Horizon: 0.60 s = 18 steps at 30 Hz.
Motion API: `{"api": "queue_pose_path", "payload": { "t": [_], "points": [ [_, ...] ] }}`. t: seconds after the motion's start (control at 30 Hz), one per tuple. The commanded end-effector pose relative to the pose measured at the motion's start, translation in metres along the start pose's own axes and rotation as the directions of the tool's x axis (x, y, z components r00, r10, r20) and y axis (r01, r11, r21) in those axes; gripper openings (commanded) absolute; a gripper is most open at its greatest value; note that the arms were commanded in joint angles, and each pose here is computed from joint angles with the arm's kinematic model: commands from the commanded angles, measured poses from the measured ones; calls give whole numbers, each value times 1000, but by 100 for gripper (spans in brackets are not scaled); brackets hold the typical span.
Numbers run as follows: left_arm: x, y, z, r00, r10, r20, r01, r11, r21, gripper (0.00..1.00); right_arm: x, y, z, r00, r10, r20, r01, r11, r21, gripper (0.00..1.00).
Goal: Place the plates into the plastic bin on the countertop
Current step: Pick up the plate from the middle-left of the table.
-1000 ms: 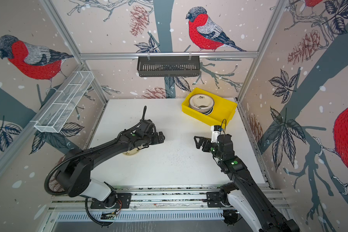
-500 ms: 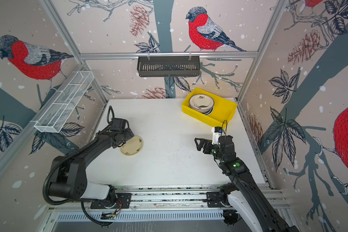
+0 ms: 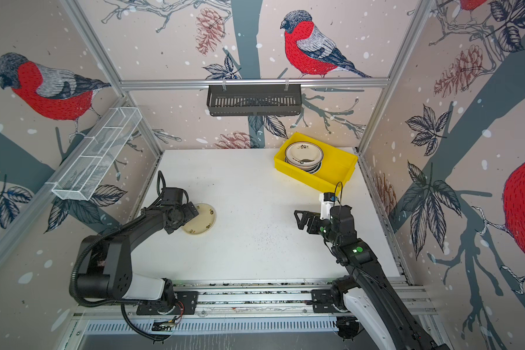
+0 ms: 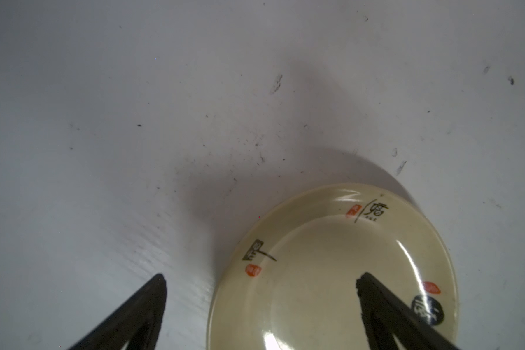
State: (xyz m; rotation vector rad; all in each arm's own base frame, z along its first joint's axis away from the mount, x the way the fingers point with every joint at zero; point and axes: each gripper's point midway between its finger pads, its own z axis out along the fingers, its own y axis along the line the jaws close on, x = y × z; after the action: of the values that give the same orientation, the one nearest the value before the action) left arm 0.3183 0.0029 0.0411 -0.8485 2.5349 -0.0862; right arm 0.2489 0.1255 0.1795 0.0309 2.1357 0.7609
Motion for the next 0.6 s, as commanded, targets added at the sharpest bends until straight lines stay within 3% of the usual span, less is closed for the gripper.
{"api": "queue_pose_path", "payload": {
  "t": [0.0, 0.27, 0.43, 0.57],
  "points": [
    [-1, -22, 1, 999, 32, 2, -32, 992, 120, 97, 0, -1, -1, 1000, -12, -2, 12, 1000, 5, 99],
    [34, -36, 14, 995, 70, -78, -48, 965, 259, 97, 1, 1, -5, 1000, 6, -2, -6, 1000, 0, 99],
    [48, -66, 4, 984, 179, -24, -162, 934, 318, 97, 2, 2, -7, 1000, 22, 1, -22, 1000, -10, 99],
    [59, -88, 2, 980, 197, -34, -168, 903, 396, 97, 7, 3, -4, 999, 39, -9, -39, 999, -24, 99]
  ]
}}
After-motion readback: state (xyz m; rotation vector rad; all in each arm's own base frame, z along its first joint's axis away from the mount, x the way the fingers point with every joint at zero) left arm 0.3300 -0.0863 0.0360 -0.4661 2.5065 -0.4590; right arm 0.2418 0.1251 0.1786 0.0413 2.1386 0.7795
